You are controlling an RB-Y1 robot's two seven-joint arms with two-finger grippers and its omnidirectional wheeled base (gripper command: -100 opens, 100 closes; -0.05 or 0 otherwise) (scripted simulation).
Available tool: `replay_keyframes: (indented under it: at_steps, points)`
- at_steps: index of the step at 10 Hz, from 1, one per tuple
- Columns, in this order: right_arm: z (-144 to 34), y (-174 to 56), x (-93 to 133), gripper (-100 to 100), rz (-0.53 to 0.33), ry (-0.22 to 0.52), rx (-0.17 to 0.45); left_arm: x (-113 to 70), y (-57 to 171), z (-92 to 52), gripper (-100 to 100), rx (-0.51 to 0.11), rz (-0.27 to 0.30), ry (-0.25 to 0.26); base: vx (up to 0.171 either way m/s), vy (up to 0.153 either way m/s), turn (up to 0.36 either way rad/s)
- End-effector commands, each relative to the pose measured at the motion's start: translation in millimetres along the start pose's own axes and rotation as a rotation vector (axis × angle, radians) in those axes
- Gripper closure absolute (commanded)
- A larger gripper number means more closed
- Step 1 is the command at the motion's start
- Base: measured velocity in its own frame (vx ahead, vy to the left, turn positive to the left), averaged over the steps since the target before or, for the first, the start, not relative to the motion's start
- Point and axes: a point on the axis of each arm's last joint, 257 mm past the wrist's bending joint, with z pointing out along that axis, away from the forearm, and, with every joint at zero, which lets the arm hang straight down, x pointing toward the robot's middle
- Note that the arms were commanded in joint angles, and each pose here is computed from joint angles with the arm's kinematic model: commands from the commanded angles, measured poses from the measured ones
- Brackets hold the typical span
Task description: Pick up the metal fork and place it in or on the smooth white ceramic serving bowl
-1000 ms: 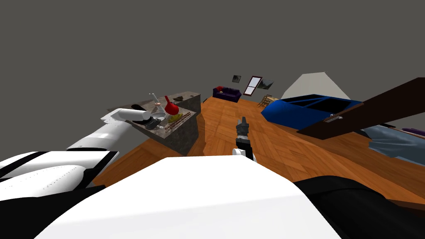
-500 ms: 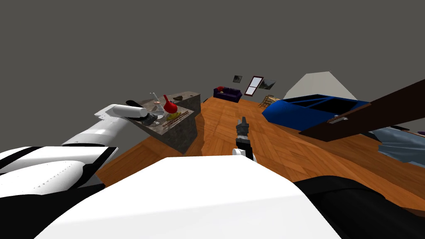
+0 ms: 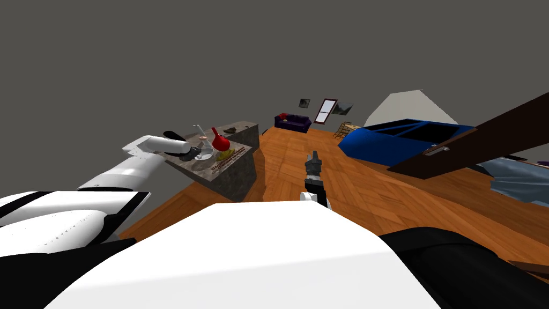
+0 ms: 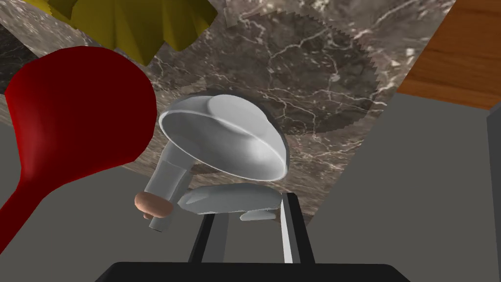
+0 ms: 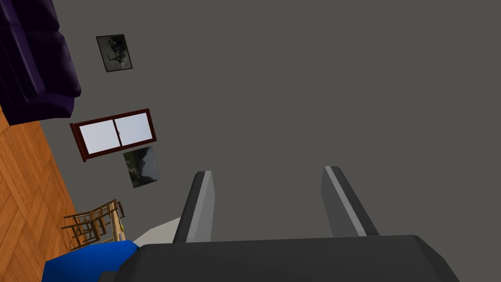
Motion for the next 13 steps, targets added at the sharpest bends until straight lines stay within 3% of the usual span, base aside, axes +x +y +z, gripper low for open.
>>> replay_keyframes:
  at_steps: [1, 10, 11, 12, 13]
  points:
    - [0.0, 0.0, 0.0, 0, 0.000, 0.000, 0.000, 0.2, 5.0, 5.6, 100, -0.003, 0.026, -0.023, 0.114, 0.152, -0.081]
    - [0.0, 0.0, 0.0, 0, 0.000, 0.000, 0.000, 21.4, 46.4, 39.2, 100, -0.040, 0.164, -0.105, 0.090, 0.176, -0.105]
    - [0.0, 0.0, 0.0, 0, 0.000, 0.000, 0.000, 19.4, 42.1, 36.8, 100, -0.037, 0.152, -0.101, 0.023, 0.062, -0.027]
    - [0.0, 0.0, 0.1, 0, 0.000, 0.000, 0.000, 18.7, 41.3, 36.8, -100, -0.034, 0.154, -0.104, 0.005, 0.013, 0.002]
    - [0.0, 0.1, 0.1, 0, 0.000, 0.000, 0.000, 18.5, 41.1, 36.6, -100, -0.034, 0.154, -0.104, 0.000, 0.000, 0.000]
